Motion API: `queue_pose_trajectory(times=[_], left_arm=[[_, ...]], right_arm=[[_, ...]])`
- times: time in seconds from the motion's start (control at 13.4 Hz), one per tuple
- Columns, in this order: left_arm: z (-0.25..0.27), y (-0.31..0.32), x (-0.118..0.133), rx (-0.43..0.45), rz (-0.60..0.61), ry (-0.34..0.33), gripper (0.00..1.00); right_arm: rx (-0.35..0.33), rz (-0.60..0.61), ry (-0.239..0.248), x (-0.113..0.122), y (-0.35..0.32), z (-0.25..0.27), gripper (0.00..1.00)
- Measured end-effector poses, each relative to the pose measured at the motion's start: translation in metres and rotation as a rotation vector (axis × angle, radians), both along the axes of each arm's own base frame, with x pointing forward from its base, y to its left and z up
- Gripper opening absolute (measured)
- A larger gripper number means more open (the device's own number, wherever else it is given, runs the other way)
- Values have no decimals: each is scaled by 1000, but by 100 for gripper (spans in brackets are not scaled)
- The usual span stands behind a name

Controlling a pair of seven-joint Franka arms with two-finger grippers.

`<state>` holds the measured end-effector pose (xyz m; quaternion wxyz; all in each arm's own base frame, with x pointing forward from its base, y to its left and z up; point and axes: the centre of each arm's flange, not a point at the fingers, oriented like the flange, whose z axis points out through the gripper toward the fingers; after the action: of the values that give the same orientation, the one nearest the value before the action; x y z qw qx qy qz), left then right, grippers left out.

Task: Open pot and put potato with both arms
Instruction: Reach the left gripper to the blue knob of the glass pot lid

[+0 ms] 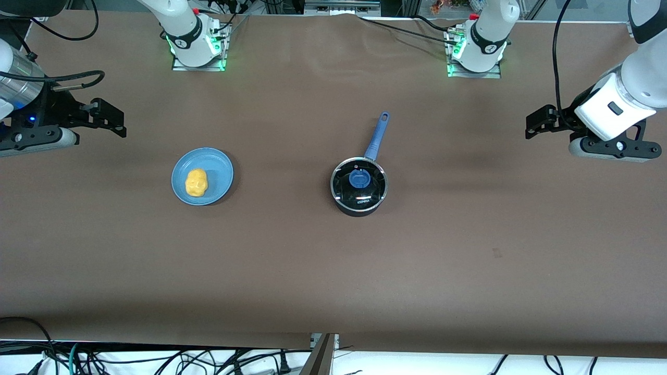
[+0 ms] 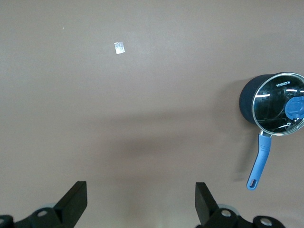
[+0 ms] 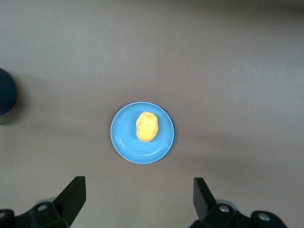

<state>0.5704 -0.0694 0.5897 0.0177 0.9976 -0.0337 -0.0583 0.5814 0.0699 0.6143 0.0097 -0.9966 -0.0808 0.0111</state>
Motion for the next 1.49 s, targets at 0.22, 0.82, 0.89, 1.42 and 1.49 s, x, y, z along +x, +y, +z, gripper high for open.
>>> queue_pose_trajectory(times=[0.22,0.82,0.89,1.42,1.49], left_arm=[[0,-1,-2,1,-3,11,100],[-9,-44,-17,10,-86,100,100],[-14,-66,-22,14,-128,120,100],[-110,-255,-33,45,-132,99,100],[-129,-276,-31,37,-95,75,100]], right_arm=[[-1,-10,-3,0,-6,2,100],[1,-10,-13,-5,-9,11,100],[1,-9,-14,-5,-9,11,100],[3,-2,-25,-8,-5,16,100],[3,0,-28,-9,-5,18,100]])
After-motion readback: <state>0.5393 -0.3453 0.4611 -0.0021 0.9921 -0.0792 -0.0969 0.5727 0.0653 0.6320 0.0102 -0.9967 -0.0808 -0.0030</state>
